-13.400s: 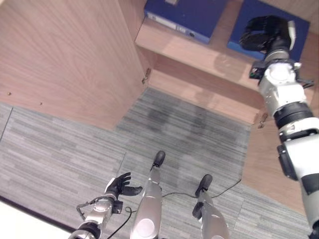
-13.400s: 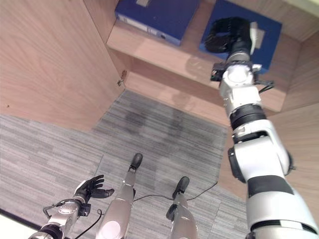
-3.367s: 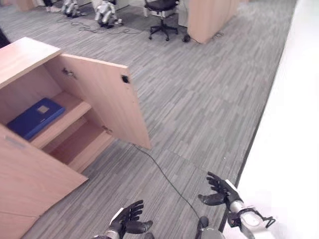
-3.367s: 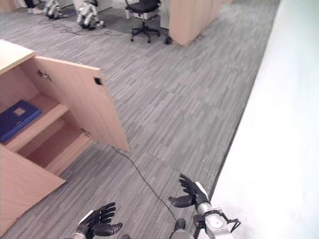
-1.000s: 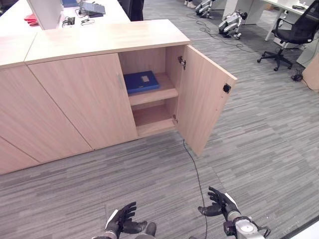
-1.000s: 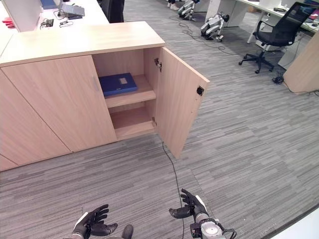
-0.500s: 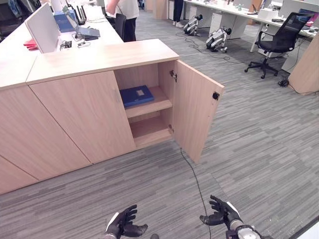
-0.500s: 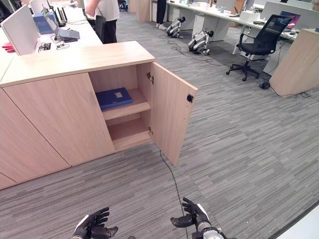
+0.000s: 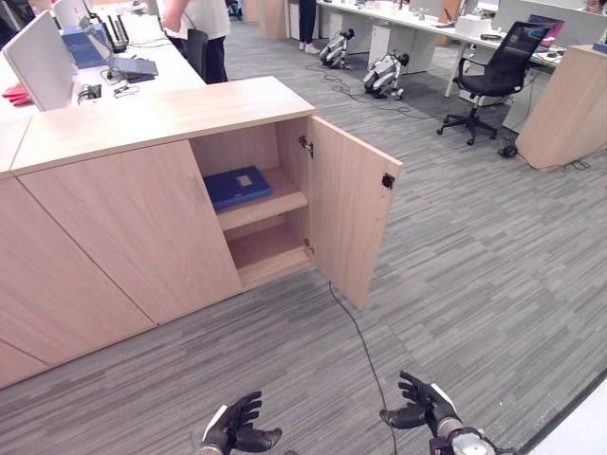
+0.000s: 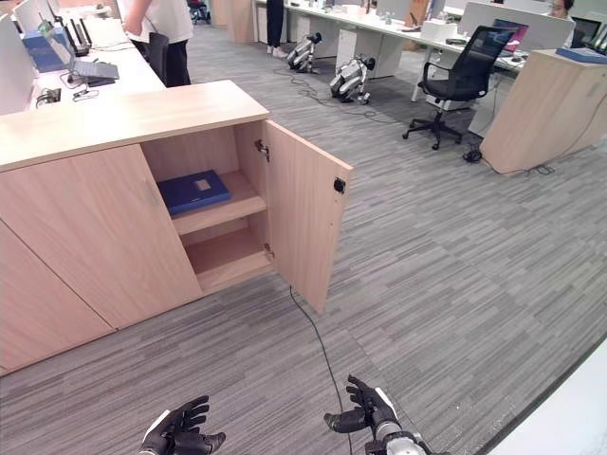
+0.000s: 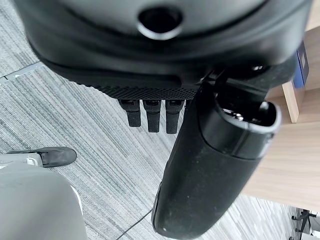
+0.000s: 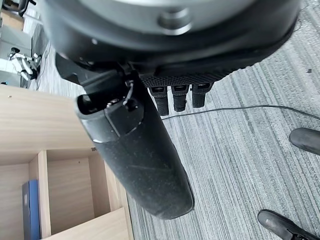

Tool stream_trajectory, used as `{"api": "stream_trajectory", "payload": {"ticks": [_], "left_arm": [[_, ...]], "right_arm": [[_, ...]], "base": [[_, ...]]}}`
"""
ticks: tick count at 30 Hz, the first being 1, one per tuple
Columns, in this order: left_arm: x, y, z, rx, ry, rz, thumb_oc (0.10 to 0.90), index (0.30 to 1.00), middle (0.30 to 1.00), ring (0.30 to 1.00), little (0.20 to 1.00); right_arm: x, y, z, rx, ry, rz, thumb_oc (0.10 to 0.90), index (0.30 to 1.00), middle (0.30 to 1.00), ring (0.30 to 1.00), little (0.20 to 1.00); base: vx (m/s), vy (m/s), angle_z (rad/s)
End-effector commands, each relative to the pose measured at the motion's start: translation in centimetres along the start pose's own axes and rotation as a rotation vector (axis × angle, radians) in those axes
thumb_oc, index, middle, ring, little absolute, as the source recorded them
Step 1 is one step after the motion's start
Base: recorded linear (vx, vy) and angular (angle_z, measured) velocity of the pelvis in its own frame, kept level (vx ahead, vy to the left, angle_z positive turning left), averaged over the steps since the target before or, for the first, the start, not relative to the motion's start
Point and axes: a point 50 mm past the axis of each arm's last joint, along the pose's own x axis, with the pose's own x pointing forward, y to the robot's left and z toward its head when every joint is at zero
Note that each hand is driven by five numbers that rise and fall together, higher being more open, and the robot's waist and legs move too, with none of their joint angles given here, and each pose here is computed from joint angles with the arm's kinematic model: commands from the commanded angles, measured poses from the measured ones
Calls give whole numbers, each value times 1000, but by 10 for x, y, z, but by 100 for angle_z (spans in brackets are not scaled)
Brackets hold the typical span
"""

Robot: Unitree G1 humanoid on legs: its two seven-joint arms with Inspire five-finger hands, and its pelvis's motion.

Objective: Put the empty folder in the office cabinet

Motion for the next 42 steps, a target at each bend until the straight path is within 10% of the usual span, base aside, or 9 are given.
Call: {"api": "stream_trajectory", "payload": {"ticks": [1, 26, 42], "left_arm": [[14, 8, 37, 35, -131, 18, 800, 900, 900, 900, 900], [11, 23, 33, 29, -109, 60, 800, 900, 900, 900, 900], [18, 26, 42, 13, -129, 80, 800, 900, 900, 900, 900]], "right_arm": [[10, -10, 50, -17, -188, -18, 800, 900, 900, 900, 900], [7, -35, 60, 43, -229, -121, 800, 900, 900, 900, 900], [-12, -80, 158, 70, -617, -276, 800, 900, 900, 900, 900]], "base": [[34, 26, -2], [126, -54, 9], [135, -72, 24]]}}
